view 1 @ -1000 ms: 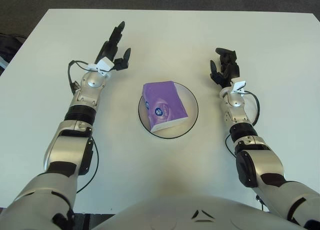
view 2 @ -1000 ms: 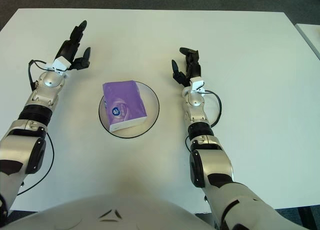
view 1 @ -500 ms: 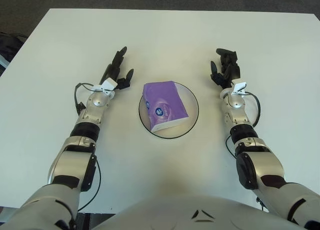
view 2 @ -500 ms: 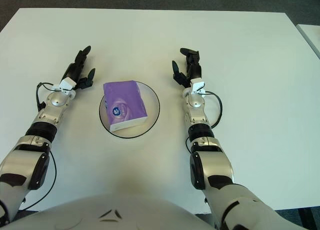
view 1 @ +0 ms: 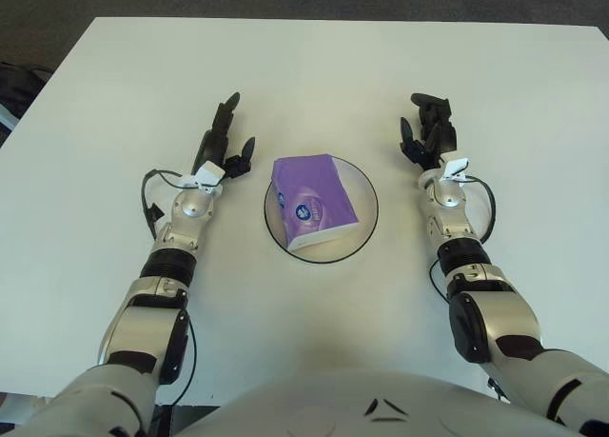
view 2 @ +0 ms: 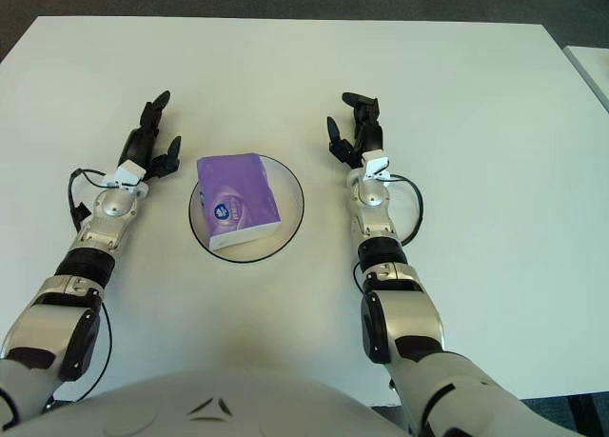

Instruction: Put the tissue paper into the plate.

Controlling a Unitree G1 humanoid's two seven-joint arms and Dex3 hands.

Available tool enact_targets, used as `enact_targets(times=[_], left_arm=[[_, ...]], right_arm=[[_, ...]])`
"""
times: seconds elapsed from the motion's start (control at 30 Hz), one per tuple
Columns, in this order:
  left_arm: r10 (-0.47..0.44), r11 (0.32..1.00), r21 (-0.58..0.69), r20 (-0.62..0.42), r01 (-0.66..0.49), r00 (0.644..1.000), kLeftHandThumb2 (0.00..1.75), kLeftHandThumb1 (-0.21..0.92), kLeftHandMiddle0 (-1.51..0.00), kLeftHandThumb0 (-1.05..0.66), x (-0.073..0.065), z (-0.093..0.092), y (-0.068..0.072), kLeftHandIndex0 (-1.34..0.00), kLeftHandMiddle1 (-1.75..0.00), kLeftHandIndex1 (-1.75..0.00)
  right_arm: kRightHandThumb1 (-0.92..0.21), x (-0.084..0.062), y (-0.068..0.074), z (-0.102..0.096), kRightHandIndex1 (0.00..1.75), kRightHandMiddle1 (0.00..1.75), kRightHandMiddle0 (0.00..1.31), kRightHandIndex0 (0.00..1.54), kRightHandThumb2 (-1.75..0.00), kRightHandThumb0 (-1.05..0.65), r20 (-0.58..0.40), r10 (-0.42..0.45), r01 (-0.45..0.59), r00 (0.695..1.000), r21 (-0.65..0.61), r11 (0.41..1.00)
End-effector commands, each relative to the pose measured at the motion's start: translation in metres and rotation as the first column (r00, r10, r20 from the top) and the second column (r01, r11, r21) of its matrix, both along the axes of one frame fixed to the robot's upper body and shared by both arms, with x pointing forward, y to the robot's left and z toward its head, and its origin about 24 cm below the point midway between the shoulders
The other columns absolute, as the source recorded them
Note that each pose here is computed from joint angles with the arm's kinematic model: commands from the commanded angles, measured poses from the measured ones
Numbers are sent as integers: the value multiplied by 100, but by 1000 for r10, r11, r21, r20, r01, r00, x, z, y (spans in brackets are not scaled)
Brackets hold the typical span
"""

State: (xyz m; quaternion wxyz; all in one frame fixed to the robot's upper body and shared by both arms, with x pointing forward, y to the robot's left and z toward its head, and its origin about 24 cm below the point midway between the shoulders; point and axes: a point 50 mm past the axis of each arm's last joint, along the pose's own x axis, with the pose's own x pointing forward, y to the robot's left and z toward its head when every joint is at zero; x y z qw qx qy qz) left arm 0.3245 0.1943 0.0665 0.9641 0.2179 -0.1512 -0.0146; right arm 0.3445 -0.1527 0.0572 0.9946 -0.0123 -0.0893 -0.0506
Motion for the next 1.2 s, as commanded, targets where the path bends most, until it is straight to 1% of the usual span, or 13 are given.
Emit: enact_targets(times=[0.0,0.47,0.77,1.17], left_arm=[[42,999,-15,-112,-44,993,74,92,-14,-71,-15,-31,6,0,-2,-47],[50,994,-94,-138,-63,989,70,92,-18,-69,-22,-42,1,0,-2,-52],[40,988,-143,-156,-62,987,68,92,-20,-67,-26,-46,-2,0,-2,-47],[34,981,-181,-185,-68,982,66,92,-21,-68,-28,-53,-5,0,-2,-48]], right_arm=[[-82,-38,-1,-76,21,110,3,37,-55,-59,-341,-10,16,940,15,1000],[-82,-37,-4,-75,21,110,3,37,-55,-59,-341,-11,17,940,14,1000],[-82,-37,-5,-75,21,110,3,37,-55,-59,-340,-12,18,940,14,1000],[-82,-37,-6,-75,21,110,3,37,-55,-59,-340,-12,17,940,14,1000]])
